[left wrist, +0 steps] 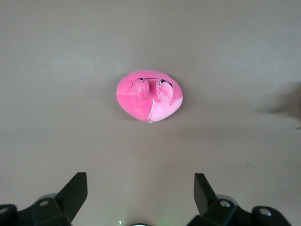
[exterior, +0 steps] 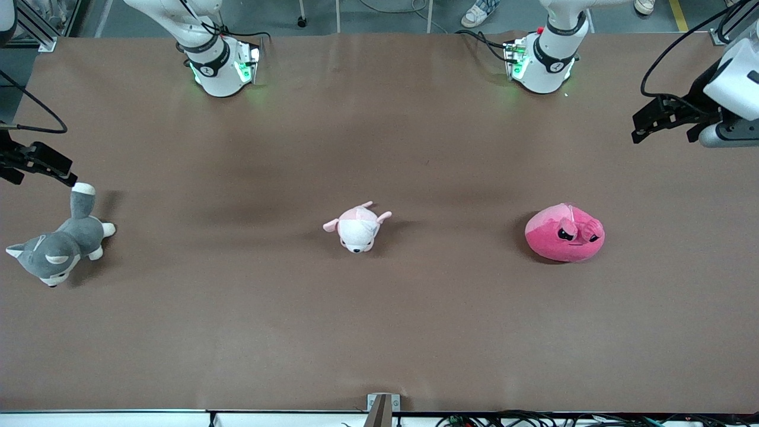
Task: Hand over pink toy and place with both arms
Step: 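Move the left gripper down toward the pink plush toy, then close the left gripper on the pink plush toy's tentacle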
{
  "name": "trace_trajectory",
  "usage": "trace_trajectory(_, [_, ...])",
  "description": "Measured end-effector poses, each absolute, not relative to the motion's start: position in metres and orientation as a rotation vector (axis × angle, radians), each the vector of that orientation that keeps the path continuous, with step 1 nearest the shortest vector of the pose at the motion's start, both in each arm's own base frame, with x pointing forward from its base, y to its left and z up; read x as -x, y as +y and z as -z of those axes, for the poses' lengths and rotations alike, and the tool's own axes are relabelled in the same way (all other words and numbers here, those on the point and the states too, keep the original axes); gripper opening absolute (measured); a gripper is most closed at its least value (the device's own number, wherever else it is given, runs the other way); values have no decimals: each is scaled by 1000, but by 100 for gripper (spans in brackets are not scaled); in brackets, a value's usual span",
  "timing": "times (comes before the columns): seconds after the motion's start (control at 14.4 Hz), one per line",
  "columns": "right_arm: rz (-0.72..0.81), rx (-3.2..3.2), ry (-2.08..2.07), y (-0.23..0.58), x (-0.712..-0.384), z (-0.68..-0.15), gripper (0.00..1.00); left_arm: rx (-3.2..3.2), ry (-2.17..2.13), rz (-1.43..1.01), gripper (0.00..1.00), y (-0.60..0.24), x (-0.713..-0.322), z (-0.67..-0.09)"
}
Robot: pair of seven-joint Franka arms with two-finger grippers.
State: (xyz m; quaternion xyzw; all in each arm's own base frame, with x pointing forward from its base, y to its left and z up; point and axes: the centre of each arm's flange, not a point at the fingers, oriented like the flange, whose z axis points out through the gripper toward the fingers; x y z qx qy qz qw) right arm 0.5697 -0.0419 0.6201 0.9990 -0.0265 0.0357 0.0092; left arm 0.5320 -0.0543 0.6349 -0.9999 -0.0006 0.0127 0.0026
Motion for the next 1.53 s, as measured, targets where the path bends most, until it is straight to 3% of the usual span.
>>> trace_trajectory(0.56, [-109, -3120, -83, -42, -570, -619, 100, 3165, -102, 9, 100, -19, -606, -515])
trace_trajectory(0.97, [-107, -3120, -84, -42, -570, -619, 100, 3176, -110, 46, 100, -20, -611, -408])
trace_trajectory(1.11, [-107, -3120, -84, -42, -570, -619, 100, 3177, -111, 23, 96, -20, -611, -395])
trace_trajectory(1.25, [-107, -3120, -83, -42, -570, -619, 100, 3179, -117, 11, 78, -18, -612, -383])
trace_trajectory(1.53, [-107, -3120, -84, -42, -570, -619, 100, 3181, -136, -4, 76, -15, -610, -359])
